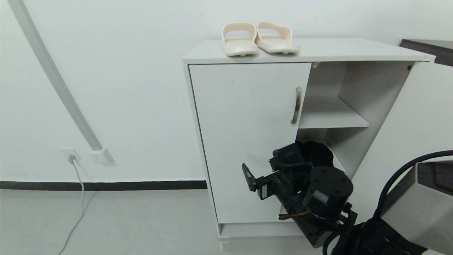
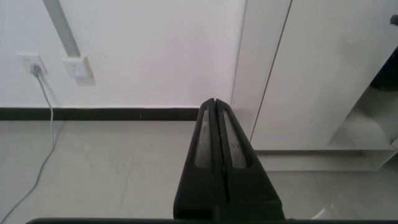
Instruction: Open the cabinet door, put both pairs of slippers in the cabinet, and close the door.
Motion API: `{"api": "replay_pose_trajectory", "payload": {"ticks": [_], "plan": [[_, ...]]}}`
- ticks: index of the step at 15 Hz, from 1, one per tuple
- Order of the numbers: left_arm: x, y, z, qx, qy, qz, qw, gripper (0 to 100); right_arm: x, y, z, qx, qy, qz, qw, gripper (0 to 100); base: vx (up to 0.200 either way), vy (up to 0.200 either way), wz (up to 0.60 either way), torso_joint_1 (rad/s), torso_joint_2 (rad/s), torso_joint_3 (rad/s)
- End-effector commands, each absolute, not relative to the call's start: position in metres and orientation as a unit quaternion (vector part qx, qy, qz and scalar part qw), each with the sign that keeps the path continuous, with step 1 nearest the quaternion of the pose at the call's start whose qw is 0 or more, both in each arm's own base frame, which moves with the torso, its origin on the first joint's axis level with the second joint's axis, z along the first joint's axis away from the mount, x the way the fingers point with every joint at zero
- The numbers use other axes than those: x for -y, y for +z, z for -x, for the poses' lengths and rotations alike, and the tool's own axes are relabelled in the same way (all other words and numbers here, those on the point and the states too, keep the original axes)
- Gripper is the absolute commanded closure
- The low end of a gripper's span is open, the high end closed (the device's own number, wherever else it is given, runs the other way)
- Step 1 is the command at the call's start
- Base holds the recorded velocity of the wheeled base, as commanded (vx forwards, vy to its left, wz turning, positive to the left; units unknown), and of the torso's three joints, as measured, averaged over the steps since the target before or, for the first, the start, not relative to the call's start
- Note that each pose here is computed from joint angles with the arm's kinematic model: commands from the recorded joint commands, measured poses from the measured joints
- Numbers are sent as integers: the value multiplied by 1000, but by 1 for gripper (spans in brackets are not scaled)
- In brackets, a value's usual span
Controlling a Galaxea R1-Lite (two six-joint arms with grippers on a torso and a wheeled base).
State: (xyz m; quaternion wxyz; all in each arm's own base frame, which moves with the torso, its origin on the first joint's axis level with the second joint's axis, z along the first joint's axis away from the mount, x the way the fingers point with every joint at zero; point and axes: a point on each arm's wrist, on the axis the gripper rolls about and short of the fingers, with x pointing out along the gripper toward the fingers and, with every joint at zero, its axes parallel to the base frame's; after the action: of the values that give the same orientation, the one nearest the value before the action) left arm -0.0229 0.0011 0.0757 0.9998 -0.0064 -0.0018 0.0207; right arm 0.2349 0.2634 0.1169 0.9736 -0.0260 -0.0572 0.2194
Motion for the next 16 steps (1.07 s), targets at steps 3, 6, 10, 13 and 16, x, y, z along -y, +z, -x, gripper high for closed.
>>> {"api": "replay_pose_trajectory", "payload": {"ticks": [3,6,10,13,16], "plan": [[-1,75,23,0,21,7,1000,100,-259,112,-238,49,213,33,975,0,0,0,0,53,-510,-359],[-1,75,23,0,21,7,1000,100,-258,110,-240,47,210,33,976,0,0,0,0,121,-465,-349],[-1,75,23,0,21,7,1000,100,-254,109,-244,45,202,35,978,0,0,0,0,149,-465,-323],[-1,75,23,0,21,7,1000,100,-254,107,-245,43,202,37,978,0,0,0,0,176,-479,-317],[-1,75,23,0,21,7,1000,100,-254,106,-244,41,202,38,978,0,0,0,0,191,-489,-312]]}}
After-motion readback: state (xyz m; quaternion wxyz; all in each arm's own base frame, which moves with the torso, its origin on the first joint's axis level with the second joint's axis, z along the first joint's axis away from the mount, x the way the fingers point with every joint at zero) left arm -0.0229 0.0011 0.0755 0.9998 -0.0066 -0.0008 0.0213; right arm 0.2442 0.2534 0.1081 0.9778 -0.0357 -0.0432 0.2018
